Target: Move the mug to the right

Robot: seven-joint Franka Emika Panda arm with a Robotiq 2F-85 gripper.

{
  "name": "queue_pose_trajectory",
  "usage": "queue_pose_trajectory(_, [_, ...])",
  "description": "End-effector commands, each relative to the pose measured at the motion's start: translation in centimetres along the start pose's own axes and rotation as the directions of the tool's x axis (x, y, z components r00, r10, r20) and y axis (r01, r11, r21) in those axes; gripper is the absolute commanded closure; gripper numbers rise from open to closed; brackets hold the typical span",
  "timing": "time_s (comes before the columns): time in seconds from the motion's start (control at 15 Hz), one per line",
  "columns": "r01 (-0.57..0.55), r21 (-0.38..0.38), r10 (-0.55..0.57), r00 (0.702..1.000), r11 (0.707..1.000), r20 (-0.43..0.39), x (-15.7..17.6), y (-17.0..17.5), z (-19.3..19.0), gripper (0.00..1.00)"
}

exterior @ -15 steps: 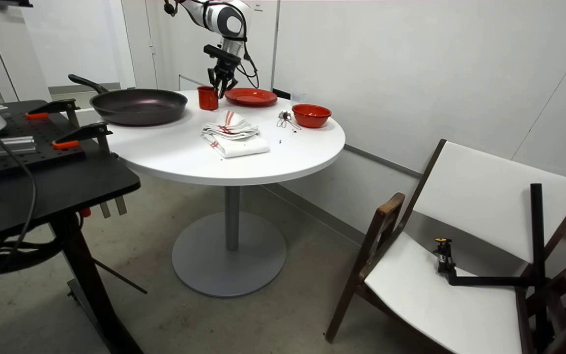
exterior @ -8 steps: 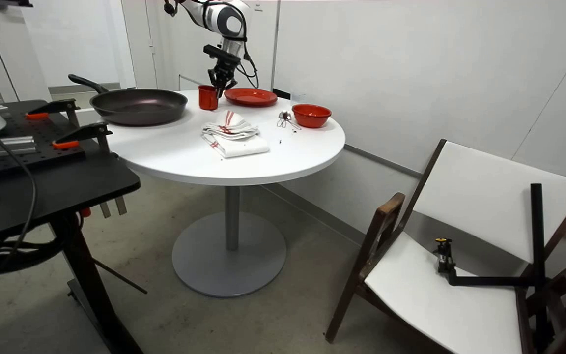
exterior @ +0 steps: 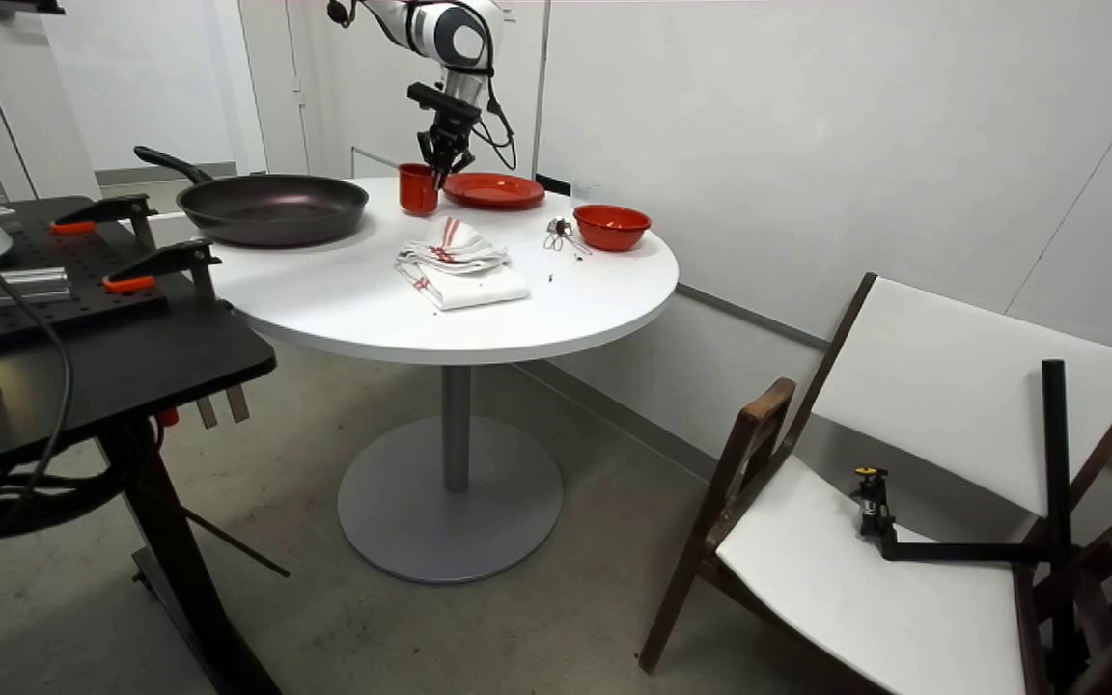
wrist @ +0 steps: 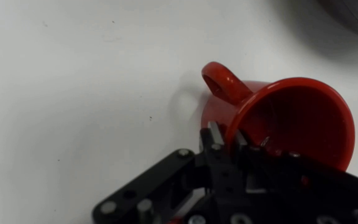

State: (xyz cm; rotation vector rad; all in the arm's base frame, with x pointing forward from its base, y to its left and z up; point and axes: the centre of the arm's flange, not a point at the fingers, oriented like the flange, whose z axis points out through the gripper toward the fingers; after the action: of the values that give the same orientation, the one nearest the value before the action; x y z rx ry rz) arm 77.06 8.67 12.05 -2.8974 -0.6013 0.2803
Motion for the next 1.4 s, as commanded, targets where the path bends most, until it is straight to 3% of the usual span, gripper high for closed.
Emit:
queue_pose_trajectory(0.0, [-0.022,0.0,0.022,1.0,1.0,0.021,-1.5,-1.2,-2.4,0.96])
queue_pose_trajectory(0.67, [-0.123,0.041,0.109,0.965,0.992,0.239,-7.0,-2.8,-5.6,0.96])
queue_pose_trajectory(1.33, [-0.265,0.136,0.229,0.945,0.955,0.231,-13.5,4.6,-3.4,0.97])
